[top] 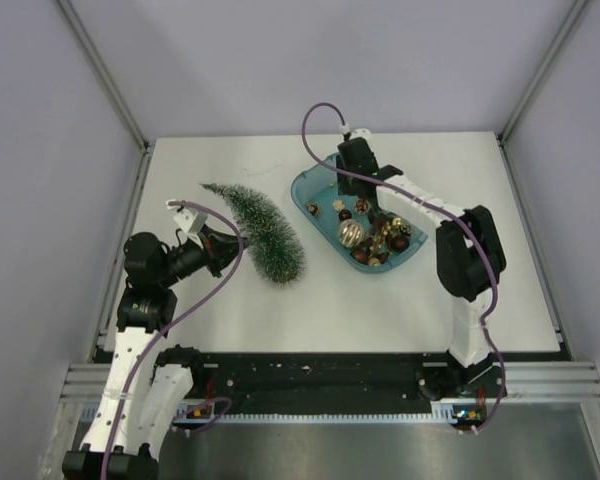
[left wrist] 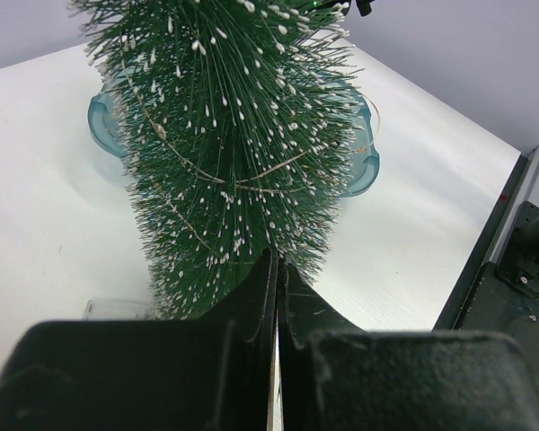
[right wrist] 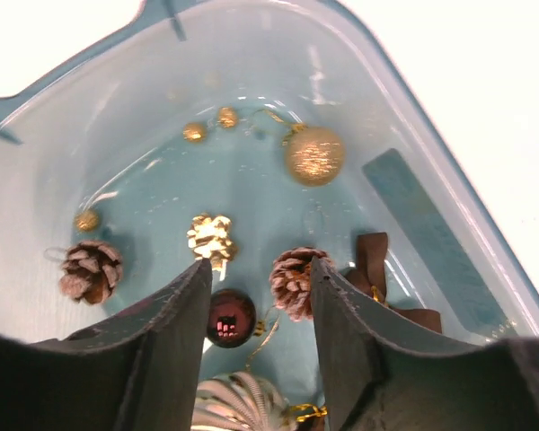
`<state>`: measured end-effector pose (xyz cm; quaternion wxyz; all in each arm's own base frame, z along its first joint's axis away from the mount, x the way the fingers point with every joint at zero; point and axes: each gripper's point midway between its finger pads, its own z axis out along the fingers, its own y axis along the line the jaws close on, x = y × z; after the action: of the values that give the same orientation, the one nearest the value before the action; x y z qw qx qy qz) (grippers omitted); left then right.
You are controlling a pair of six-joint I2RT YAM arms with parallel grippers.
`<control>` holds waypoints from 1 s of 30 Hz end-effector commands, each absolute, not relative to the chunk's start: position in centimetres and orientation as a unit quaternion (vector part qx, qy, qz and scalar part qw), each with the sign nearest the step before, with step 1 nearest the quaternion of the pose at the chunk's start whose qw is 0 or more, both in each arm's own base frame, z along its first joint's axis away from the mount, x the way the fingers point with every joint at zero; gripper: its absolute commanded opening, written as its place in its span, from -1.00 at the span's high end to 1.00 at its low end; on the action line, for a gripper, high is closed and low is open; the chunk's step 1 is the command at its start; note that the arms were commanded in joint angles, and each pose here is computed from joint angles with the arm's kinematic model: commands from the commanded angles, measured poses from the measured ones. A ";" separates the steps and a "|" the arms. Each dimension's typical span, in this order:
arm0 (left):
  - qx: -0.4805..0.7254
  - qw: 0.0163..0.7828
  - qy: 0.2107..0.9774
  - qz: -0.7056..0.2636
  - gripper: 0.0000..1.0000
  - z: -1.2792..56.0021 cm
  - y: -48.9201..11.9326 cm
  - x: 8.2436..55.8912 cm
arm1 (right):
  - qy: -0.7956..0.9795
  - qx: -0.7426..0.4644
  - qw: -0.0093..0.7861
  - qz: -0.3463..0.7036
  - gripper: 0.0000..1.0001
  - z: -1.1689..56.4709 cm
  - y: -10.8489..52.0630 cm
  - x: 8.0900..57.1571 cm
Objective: Decorate the small christmas tree
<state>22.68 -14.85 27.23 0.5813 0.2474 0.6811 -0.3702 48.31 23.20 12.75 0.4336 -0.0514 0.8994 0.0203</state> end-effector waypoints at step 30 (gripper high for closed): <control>0.251 0.611 0.667 -0.344 1.00 28.7 -14.3 23.3 | 0.924 -0.024 0.379 -0.033 -0.07 5.8 20.7 48.7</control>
<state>22.85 -14.72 27.17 0.5835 0.2461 0.6823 -0.3651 48.59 19.85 5.17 0.3737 -0.0290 0.9255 -0.0539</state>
